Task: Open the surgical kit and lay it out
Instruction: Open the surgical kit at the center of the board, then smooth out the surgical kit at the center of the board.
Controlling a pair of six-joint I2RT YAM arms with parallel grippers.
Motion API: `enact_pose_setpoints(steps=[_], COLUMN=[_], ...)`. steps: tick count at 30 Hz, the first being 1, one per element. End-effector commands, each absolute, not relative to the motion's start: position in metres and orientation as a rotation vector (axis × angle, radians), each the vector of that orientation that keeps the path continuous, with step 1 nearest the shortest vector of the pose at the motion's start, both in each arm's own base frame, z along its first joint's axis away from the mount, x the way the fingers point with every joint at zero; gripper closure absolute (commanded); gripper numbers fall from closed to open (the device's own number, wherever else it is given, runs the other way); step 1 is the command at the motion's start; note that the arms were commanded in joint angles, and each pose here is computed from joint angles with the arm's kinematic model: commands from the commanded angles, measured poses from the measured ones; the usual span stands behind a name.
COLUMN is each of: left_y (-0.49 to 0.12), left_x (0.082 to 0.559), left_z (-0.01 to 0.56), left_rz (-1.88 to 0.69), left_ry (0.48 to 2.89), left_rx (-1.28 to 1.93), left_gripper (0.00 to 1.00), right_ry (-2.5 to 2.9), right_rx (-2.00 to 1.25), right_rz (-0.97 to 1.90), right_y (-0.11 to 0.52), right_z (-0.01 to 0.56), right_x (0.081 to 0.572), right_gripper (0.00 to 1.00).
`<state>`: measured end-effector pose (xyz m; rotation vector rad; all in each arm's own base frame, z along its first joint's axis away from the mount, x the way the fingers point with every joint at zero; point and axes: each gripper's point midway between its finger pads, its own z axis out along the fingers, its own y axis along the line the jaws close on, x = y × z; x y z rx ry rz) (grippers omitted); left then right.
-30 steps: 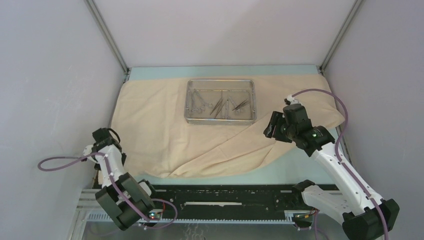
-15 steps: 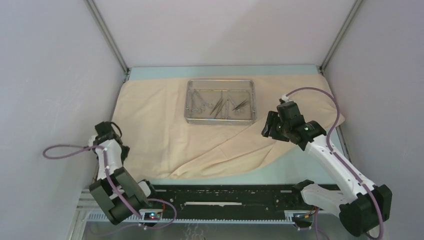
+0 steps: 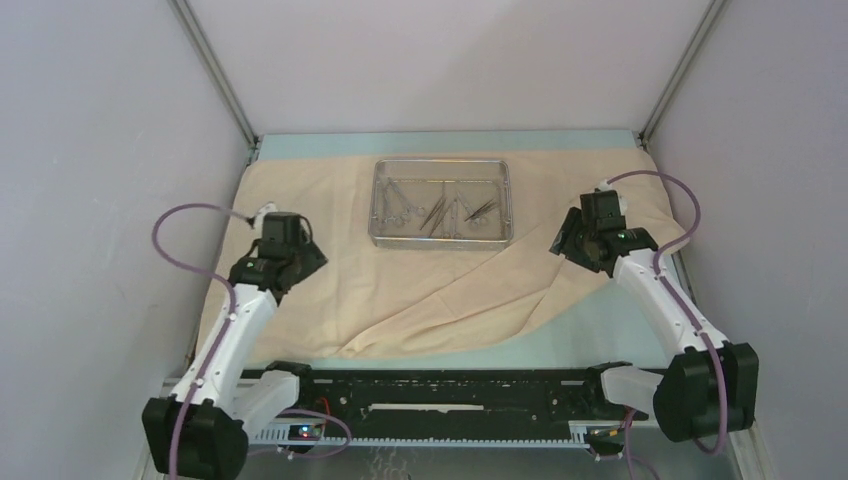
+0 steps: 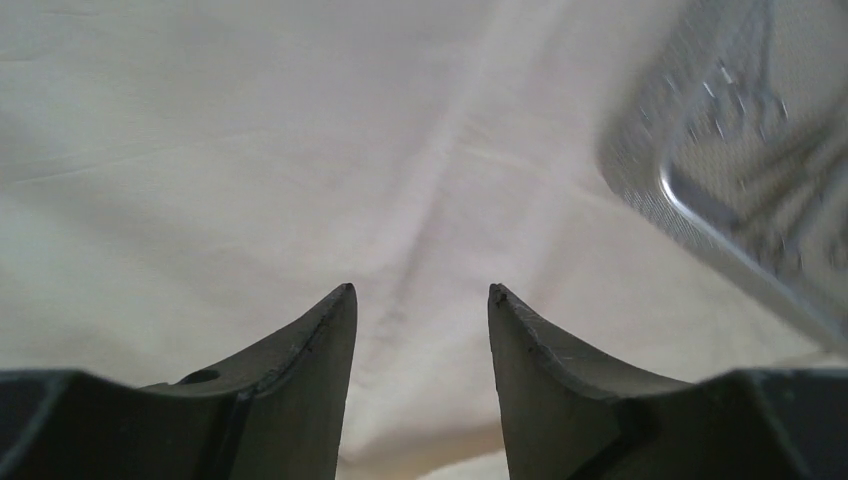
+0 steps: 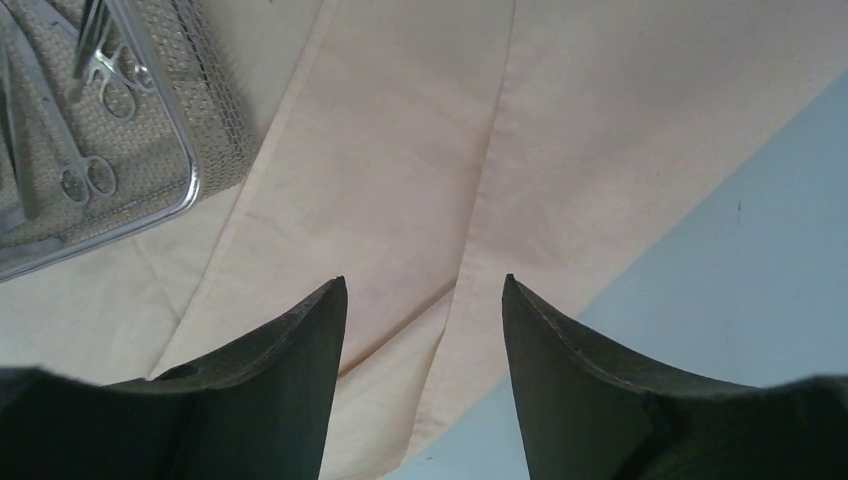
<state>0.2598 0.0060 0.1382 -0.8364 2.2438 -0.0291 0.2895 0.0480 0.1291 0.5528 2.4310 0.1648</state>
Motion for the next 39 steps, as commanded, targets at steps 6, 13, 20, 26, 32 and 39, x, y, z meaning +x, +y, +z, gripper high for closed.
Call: enact_pose_setpoints(steps=[6,13,20,26,32,39], left_y=[-0.146,-0.22,-0.269,-0.3,-0.31,-0.315], left_x=[0.258,0.213,0.195,0.175,0.159,0.154], left_z=[0.155,0.115,0.099,0.08,0.067,0.064], left_rz=[-0.383,-0.478,-0.519,-0.527,-0.515,-0.525], left_ry=[2.354,2.465,2.498,2.545,2.567,2.573], left_rx=[-0.239,0.083,0.25,0.378,0.45,0.461], left_gripper=[0.44,0.44,0.44,0.45,0.45,0.45], right_ry=[2.409,2.456,2.477,2.515,2.531,2.477], right_rx=[0.578,0.614,0.677,0.725,0.8,0.899], right_rz=[0.171,-0.109,-0.187,-0.219,-0.288,-0.236], right_y=[0.07,0.059,0.05,0.048,0.036,0.019], right_z=[0.114,0.09,0.075,0.052,0.04,0.048], right_x=[0.306,0.281,0.276,0.281,0.266,0.241], right_gripper=[0.36,0.34,0.21,0.2,0.35,0.44])
